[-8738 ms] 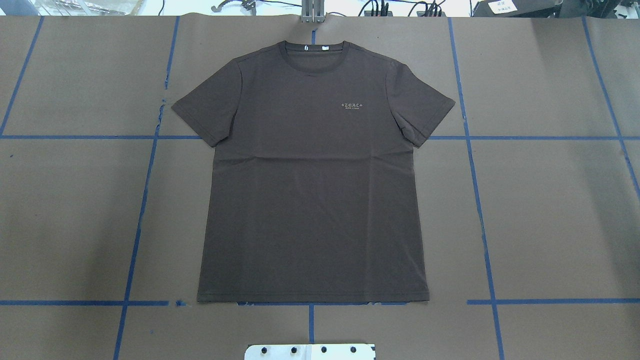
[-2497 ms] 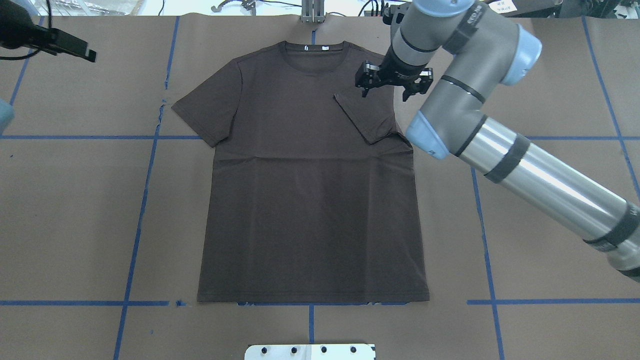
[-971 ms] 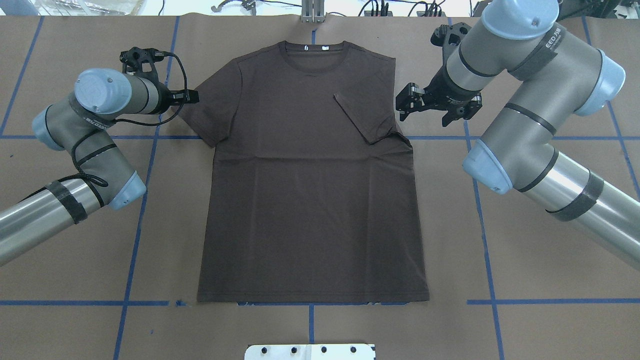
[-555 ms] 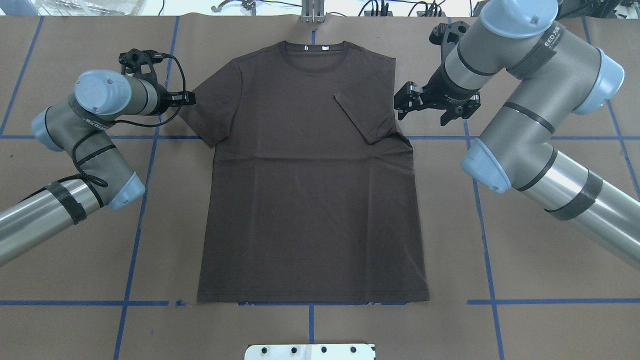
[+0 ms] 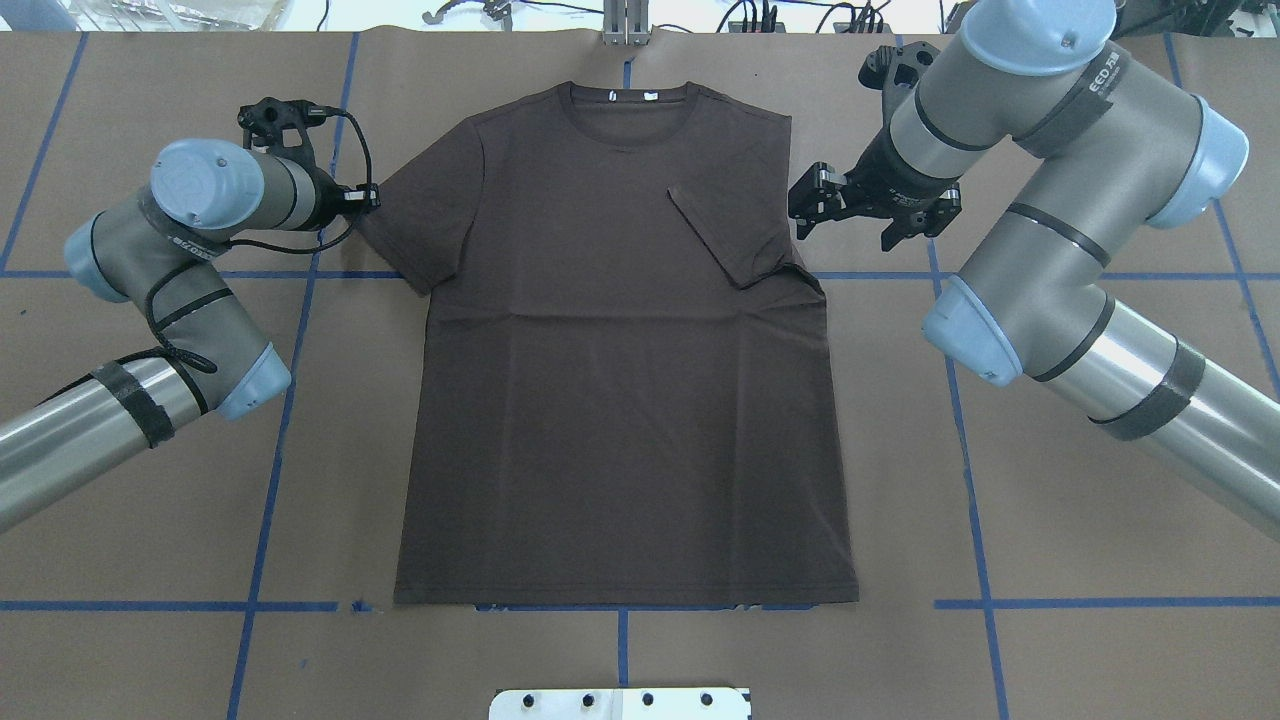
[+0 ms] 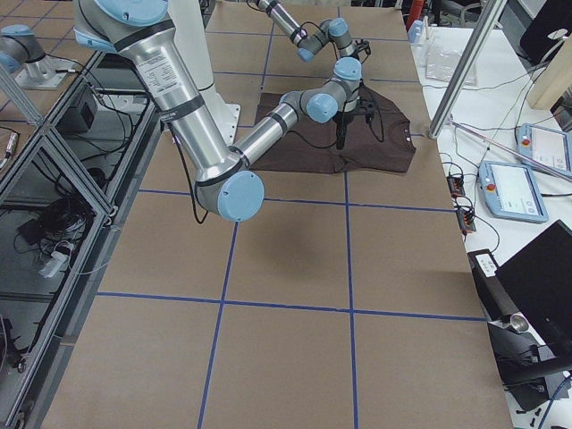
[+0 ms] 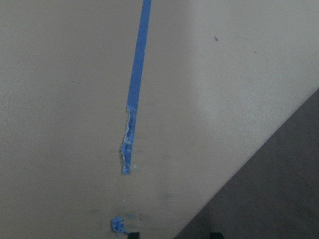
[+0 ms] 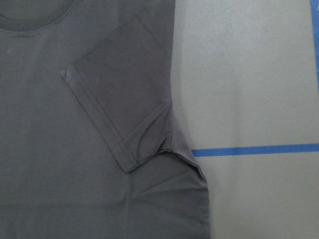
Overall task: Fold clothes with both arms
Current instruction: 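Release the sleeve and lift the right gripper while the left gripper approaches, then grasp the sleeve nearest the left gripper and fold it inward onto the shirt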
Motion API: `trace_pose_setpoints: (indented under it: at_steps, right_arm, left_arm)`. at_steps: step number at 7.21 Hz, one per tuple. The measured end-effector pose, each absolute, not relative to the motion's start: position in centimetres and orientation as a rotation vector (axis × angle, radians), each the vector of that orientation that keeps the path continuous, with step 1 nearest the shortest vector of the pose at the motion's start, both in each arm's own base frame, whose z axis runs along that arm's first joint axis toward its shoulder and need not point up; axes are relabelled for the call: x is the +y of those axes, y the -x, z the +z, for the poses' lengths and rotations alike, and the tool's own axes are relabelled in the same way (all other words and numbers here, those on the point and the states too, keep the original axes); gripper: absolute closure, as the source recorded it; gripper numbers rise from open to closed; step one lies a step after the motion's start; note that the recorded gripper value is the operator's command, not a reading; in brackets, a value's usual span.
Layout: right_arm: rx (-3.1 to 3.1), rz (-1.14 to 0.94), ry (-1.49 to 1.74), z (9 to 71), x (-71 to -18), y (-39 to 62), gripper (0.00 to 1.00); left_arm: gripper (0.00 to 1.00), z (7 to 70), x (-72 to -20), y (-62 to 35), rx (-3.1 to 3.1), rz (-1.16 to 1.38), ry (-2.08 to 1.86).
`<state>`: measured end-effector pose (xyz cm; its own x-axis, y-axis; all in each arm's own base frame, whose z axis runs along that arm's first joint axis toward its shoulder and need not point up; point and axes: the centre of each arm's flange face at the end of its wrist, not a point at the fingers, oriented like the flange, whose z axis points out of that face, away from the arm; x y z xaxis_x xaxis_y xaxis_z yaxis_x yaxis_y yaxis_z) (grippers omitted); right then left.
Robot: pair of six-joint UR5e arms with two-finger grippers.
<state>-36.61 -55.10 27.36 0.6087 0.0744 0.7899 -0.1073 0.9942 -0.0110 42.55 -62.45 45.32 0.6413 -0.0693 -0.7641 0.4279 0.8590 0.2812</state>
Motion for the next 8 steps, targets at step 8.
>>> trace_pose_setpoints:
  at_steps: [8]
  right_arm:
    - [-0.904, 0.11, -0.033, 28.0, -55.1, 36.5, 0.0]
  left_arm:
    - [1.0, 27.7, -63.1, -46.9, 0.877, -0.392, -0.369]
